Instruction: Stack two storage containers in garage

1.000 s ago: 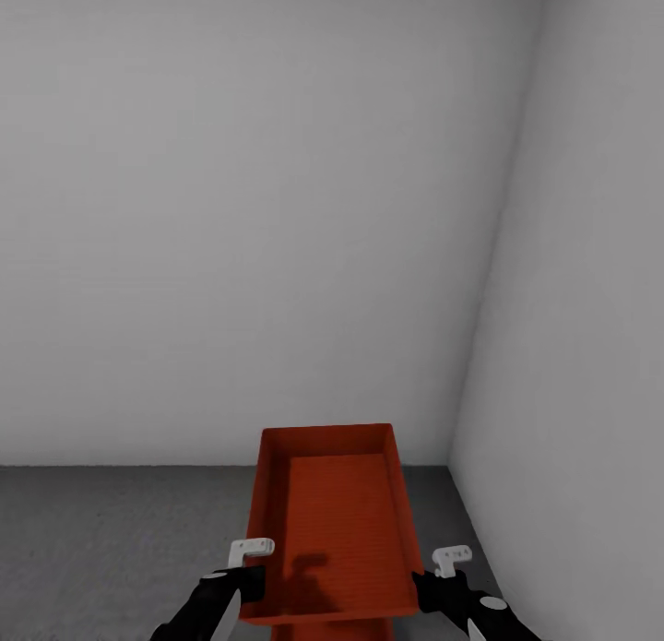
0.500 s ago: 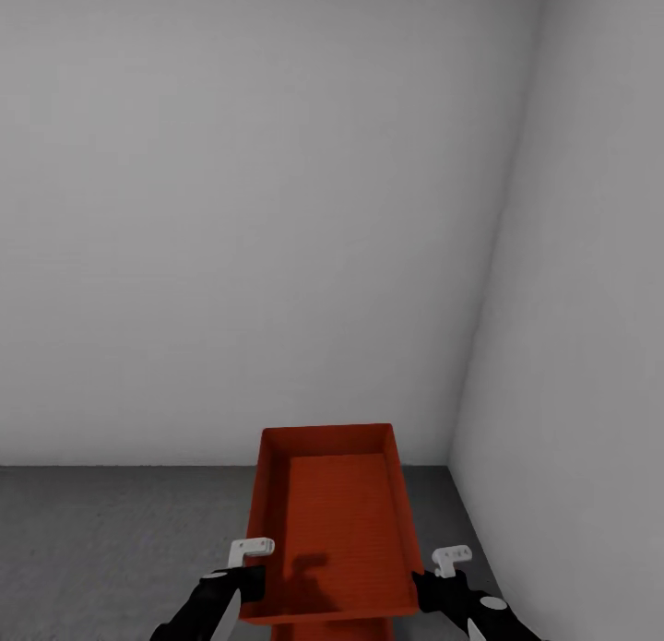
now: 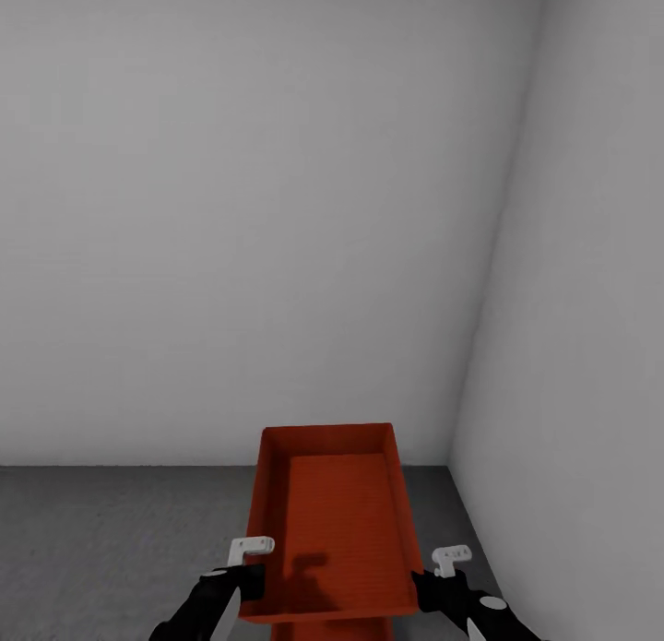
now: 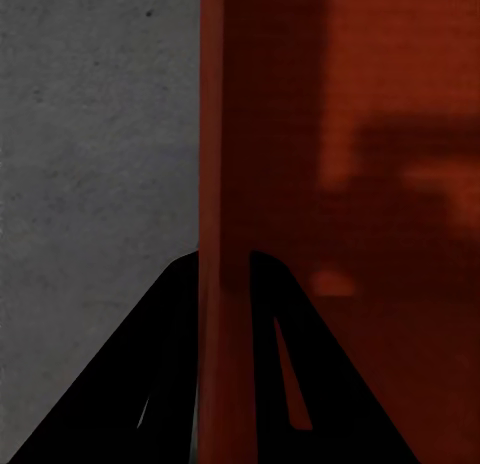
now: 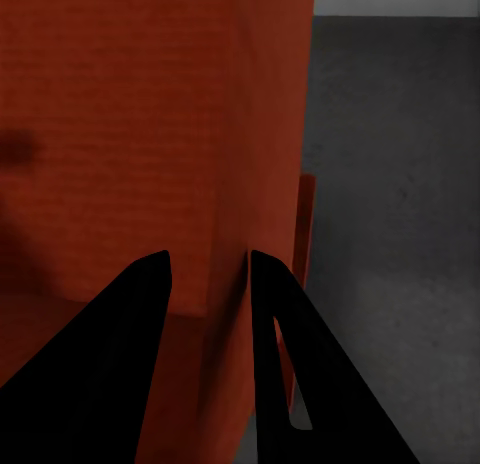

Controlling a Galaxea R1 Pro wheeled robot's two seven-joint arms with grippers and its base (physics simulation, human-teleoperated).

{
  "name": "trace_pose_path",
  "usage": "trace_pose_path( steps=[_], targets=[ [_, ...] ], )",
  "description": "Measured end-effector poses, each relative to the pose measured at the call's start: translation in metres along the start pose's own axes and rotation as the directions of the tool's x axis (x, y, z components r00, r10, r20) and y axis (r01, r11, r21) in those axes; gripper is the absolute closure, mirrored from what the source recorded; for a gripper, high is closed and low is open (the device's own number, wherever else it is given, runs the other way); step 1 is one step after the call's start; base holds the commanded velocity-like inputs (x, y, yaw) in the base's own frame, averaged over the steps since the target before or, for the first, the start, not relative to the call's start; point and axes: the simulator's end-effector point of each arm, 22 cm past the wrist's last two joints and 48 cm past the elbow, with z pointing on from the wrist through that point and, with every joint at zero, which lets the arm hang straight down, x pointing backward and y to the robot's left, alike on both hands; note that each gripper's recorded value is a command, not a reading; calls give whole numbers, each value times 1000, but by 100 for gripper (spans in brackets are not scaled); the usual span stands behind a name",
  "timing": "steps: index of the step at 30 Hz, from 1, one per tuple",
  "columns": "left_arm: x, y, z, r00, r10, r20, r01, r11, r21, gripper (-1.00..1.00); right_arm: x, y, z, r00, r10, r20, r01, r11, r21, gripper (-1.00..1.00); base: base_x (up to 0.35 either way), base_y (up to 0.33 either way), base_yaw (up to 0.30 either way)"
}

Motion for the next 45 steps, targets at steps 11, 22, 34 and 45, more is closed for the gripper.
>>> trace_pose_path(
  steps=[11, 22, 34, 45],
  targets=[
    [0, 0, 6, 1000, 2, 1, -2, 1000, -1, 100, 1, -1, 6, 1000, 1, 2, -1, 1000, 0, 100, 0, 0, 0],
    [2, 0, 16, 1000, 0, 2, 0, 1000, 0, 100, 5, -4, 15, 1000, -1, 2, 1, 1000, 0, 100, 0, 0, 0],
    [5, 0, 27, 1000, 0, 2, 0, 1000, 1, 100, 10, -6, 25, 1000, -1, 2, 1, 1000, 0, 100, 0, 0, 0],
    [4, -2, 27, 1000, 4, 4, -4, 1000, -1, 100, 10, -8, 26, 1000, 2, 4, -2, 1000, -2, 100, 0, 0, 0]
  ],
)
